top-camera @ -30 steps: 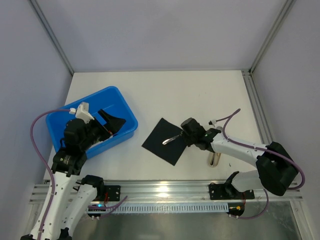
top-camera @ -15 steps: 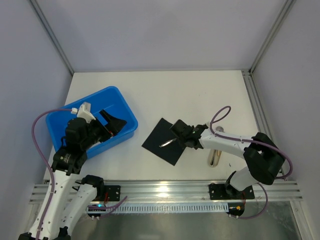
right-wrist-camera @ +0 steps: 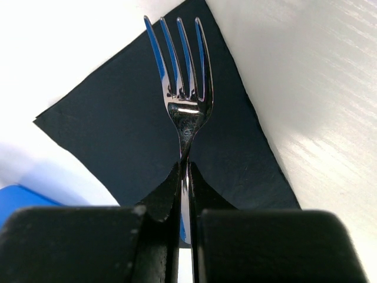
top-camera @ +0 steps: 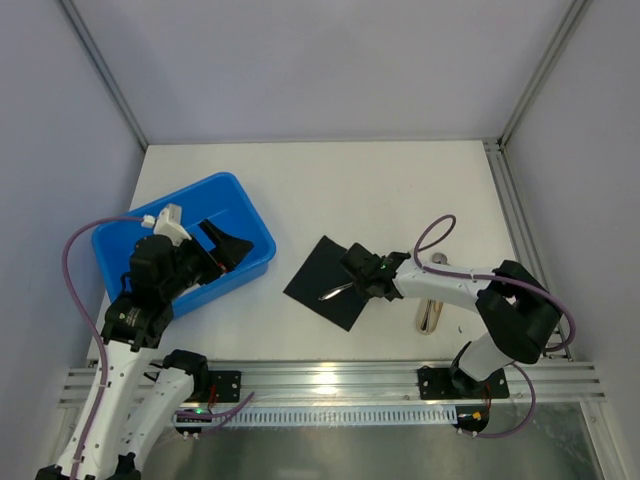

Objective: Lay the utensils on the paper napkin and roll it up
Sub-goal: Place the utensils on the napkin.

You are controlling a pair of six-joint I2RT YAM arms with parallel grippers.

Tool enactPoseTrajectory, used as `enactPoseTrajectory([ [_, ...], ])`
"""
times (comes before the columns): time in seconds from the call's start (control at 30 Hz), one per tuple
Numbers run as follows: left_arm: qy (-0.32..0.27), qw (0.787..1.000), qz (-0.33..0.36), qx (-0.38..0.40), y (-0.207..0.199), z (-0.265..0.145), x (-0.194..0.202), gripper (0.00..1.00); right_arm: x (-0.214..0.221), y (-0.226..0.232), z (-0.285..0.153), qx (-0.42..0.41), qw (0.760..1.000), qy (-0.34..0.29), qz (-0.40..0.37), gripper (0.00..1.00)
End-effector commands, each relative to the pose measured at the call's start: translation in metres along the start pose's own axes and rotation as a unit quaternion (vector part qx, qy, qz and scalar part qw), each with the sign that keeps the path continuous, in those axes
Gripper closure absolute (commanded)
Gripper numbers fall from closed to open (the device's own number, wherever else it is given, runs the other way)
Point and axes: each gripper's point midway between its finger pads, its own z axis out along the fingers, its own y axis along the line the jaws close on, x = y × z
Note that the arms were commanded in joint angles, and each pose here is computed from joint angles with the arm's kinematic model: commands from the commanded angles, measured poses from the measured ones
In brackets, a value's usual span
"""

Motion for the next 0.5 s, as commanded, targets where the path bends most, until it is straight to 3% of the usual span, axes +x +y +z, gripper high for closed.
enactPoseTrajectory([
  [0.0, -0.009, 1.0, 0.012, 0.014, -0.013, -0.007, -0.008, 0.03, -0.005, 0.019, 0.006, -0.009, 0.973, -0.008, 0.232, 0.96],
  [0.47, -0.004, 0.999, 0.026, 0.018, -0.019, -0.008, -0.009, 0.02, 0.003, 0.053, 0.001, -0.044, 0.962, 0.009, 0.27, 0.97],
])
